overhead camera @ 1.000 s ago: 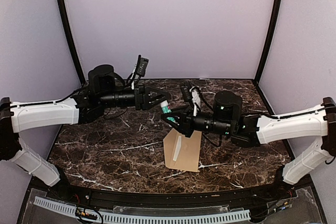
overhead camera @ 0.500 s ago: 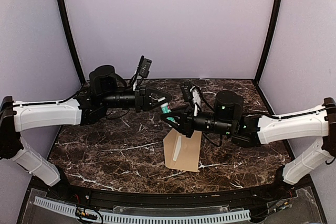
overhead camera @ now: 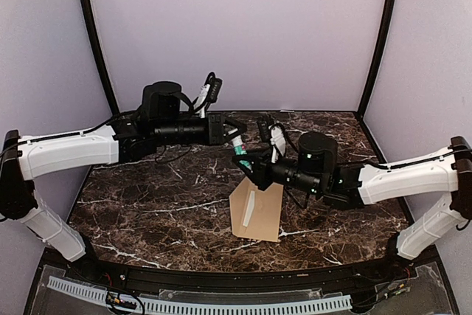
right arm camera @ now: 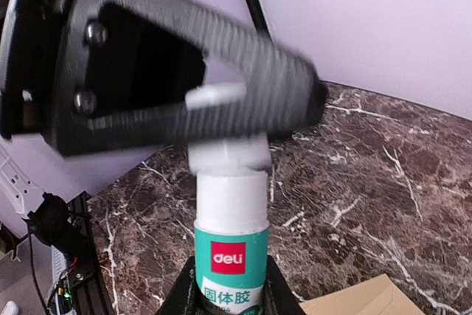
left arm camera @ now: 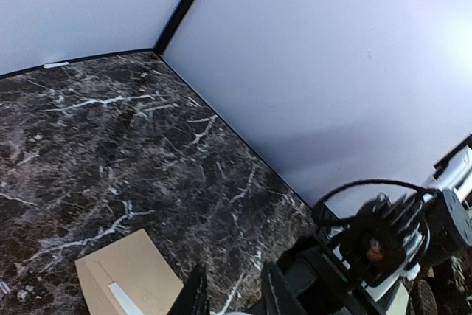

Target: Place the letter into the envelope and seal it

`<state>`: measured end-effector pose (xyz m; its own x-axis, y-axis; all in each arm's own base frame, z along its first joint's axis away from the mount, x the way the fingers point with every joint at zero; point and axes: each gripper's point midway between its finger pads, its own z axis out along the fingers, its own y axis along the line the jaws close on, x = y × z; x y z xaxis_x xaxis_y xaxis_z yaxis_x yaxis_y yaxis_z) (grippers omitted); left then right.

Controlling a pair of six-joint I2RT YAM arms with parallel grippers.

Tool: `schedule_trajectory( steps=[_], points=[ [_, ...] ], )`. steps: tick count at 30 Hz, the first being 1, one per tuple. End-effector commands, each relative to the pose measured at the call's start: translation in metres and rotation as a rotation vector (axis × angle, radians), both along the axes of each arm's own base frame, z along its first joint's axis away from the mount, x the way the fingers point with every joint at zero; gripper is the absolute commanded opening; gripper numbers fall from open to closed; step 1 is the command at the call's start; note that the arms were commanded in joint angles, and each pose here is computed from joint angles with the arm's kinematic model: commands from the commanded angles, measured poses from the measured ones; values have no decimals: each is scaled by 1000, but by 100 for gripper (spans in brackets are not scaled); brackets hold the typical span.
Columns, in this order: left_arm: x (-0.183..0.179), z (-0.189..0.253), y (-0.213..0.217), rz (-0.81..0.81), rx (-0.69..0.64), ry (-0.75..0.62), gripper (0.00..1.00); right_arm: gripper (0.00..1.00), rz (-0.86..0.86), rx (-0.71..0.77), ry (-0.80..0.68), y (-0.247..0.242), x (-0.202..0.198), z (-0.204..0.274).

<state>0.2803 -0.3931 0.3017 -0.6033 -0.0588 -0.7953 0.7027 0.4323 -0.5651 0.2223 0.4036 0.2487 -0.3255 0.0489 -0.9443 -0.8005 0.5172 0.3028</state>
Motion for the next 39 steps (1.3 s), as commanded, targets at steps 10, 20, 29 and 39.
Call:
schedule_trajectory(
  steps=[10,20,29,39],
  points=[
    [67,31,60,391,76,-48,5,0,-84,-116,64,-16,6,-51],
    [46,-116,116,520,346,125,8,0,11,-79,-63,-20,-12,-22],
    [21,-204,146,555,470,244,10,0,22,-75,-139,-28,-17,-13],
    [9,-247,158,567,528,304,21,0,-19,-96,-143,-38,-14,-17]
  ],
)
